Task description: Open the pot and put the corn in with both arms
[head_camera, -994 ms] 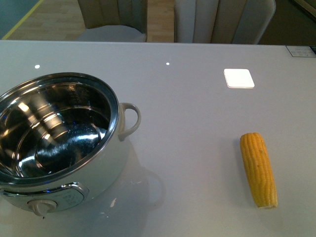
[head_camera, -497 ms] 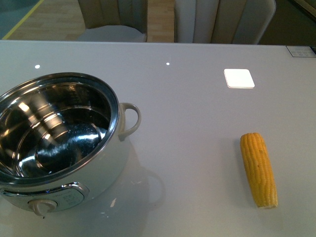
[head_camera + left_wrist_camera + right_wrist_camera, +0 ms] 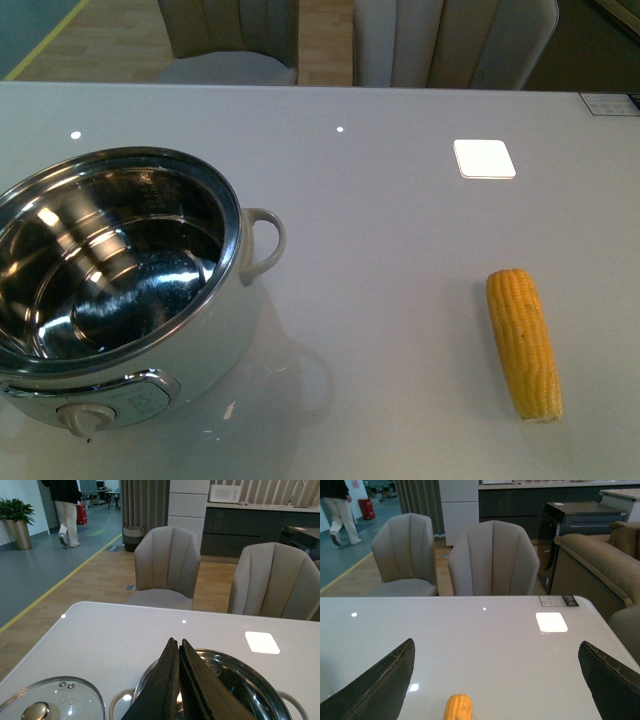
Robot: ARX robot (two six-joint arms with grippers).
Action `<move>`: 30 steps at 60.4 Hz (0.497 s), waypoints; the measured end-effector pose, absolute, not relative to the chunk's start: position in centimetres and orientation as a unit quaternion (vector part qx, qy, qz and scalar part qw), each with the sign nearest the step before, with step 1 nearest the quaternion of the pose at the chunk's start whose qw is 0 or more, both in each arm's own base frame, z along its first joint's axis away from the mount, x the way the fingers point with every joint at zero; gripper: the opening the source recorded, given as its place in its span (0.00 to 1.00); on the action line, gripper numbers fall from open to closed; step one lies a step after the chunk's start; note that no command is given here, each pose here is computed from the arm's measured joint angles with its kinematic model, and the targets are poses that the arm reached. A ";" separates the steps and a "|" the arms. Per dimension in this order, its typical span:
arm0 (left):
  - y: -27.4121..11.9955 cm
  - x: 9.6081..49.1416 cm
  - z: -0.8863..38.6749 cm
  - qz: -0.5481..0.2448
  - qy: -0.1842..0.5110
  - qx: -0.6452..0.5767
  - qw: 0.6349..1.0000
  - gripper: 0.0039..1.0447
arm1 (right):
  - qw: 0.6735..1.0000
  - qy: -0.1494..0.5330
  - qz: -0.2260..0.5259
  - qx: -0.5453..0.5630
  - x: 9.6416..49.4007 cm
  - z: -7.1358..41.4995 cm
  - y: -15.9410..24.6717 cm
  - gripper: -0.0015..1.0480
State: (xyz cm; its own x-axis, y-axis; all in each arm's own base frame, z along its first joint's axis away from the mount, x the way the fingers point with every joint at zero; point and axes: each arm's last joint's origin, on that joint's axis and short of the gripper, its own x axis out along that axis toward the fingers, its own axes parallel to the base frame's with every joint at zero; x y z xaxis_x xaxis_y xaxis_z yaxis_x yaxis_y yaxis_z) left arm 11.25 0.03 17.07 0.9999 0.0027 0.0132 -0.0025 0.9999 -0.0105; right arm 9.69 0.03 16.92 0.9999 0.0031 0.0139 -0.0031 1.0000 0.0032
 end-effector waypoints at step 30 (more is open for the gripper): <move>0.0 9.7 16.7 0.001 -0.004 -0.005 1.000 0.03 | 1.000 -0.007 0.002 0.002 9.7 16.9 0.0 0.92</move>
